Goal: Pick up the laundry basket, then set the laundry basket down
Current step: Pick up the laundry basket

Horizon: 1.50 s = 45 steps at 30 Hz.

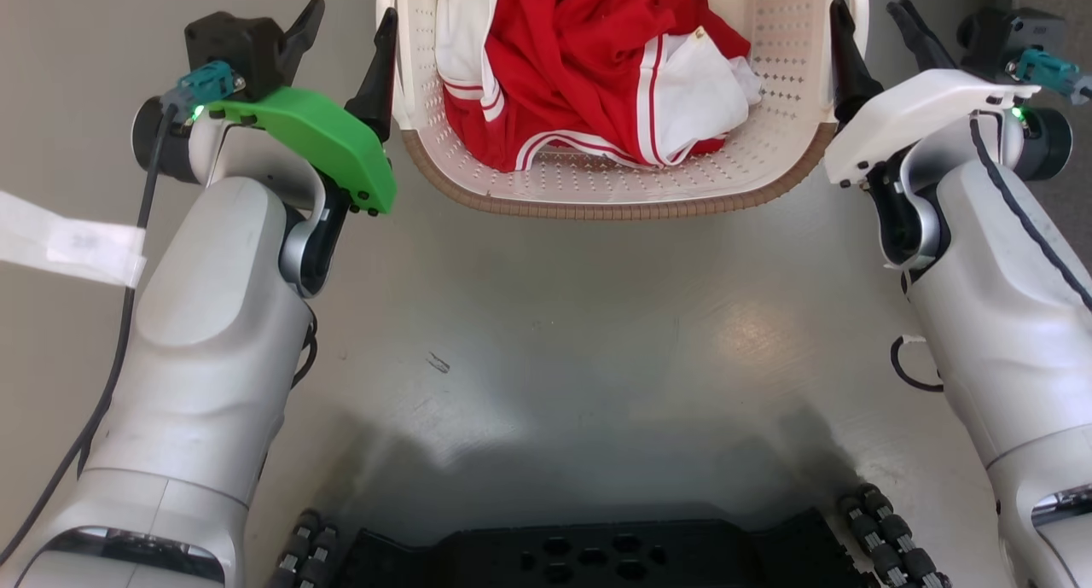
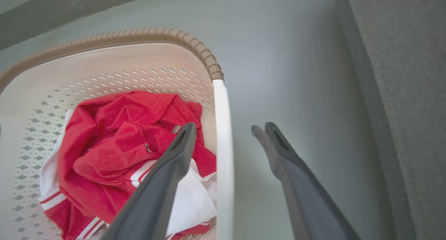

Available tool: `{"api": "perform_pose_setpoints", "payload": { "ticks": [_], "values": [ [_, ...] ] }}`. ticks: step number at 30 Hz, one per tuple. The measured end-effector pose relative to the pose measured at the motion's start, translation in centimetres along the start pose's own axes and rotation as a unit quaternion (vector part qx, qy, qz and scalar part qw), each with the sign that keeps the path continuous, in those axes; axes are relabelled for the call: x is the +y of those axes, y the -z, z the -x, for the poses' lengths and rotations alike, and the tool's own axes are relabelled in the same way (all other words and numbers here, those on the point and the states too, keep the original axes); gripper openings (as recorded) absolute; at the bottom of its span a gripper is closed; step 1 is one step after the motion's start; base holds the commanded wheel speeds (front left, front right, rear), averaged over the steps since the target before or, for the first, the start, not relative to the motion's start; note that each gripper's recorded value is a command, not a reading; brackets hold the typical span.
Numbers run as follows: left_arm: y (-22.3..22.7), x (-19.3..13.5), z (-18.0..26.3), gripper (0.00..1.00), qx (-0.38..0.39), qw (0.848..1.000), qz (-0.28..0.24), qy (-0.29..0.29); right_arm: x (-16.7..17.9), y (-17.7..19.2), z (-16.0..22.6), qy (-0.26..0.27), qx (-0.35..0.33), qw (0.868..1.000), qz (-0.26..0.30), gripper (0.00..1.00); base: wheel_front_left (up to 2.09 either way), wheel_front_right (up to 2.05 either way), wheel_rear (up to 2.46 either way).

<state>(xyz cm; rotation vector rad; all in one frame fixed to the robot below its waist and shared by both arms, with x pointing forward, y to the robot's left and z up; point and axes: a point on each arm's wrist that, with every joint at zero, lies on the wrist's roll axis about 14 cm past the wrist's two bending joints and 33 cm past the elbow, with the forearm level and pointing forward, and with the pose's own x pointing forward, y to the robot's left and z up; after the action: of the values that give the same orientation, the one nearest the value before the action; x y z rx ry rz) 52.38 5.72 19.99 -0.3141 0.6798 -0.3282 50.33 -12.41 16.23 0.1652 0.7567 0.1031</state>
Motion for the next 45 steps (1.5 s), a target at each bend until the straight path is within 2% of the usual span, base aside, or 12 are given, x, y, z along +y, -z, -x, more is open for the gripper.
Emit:
{"api": "perform_pose_setpoints", "payload": {
  "ticks": [15,22,35,36,37,39,40,41,42,43,44,45],
  "values": [
    [3.7,0.1,-1.6,1.0,0.075,0.997,0.002,0.007,0.9,2.1,-1.7,-0.023,0.036,0.999,0.017,1.0,0.0,0.0,0.0],
    [6.0,-0.1,-1.7,1.0,0.128,0.992,0.003,0.011,0.5,3.5,-1.7,-0.017,0.06,0.998,0.023,1.0,0.0,0.0,0.0],
    [6.8,-1.1,-2.8,1.0,0.154,0.988,0.021,0.026,0.4,4.2,-2.2,-0.019,0.077,0.996,0.03,1.0,0.0,0.0,0.0],
    [6.9,-1.1,-2.9,1.0,0.155,0.987,0.022,0.026,0.3,4.2,-2.2,-0.018,0.078,0.996,0.03,0.98,0.0,0.0,0.0],
    [7.0,-1.1,-2.9,1.0,0.156,0.987,0.022,0.026,0.2,4.3,-2.2,-0.018,0.08,0.996,0.03,0.84,0.0,0.0,0.0],
    [7.1,-1.1,-2.9,1.0,0.159,0.987,0.025,0.025,0.1,4.6,-2.1,-0.017,0.083,0.996,0.031,0.5,0.0,0.0,0.0],
    [7.2,-1.0,-3.0,0.88,0.161,0.986,0.026,0.024,0.1,4.6,-2.1,-0.017,0.083,0.996,0.031,0.42,0.0,0.0,0.0],
    [7.3,-0.9,-3.0,0.49,0.162,0.986,0.025,0.023,0.1,4.7,-2.1,-0.016,0.084,0.996,0.032,0.31,0.0,0.0,0.0],
    [7.2,-0.9,-3.1,0.3,0.162,0.986,0.024,0.022,0.1,4.7,-2.1,-0.018,0.085,0.996,0.032,0.21,0.0,0.0,0.0],
    [7.1,-1.0,-3.2,0.0,0.162,0.986,0.026,0.023,0.1,4.7,-2.1,-0.018,0.086,0.996,0.033,0.1,0.0,0.0,0.0],
    [7.0,-1.0,-3.2,0.0,0.161,0.986,0.026,0.024,0.3,4.6,-2.2,-0.02,0.085,0.996,0.032,0.0,0.0,0.0,0.0],
    [7.0,-1.1,-3.3,0.0,0.16,0.986,0.026,0.025,0.4,4.5,-2.2,-0.021,0.084,0.996,0.031,0.0,0.0,0.0,0.0]
  ]
}}
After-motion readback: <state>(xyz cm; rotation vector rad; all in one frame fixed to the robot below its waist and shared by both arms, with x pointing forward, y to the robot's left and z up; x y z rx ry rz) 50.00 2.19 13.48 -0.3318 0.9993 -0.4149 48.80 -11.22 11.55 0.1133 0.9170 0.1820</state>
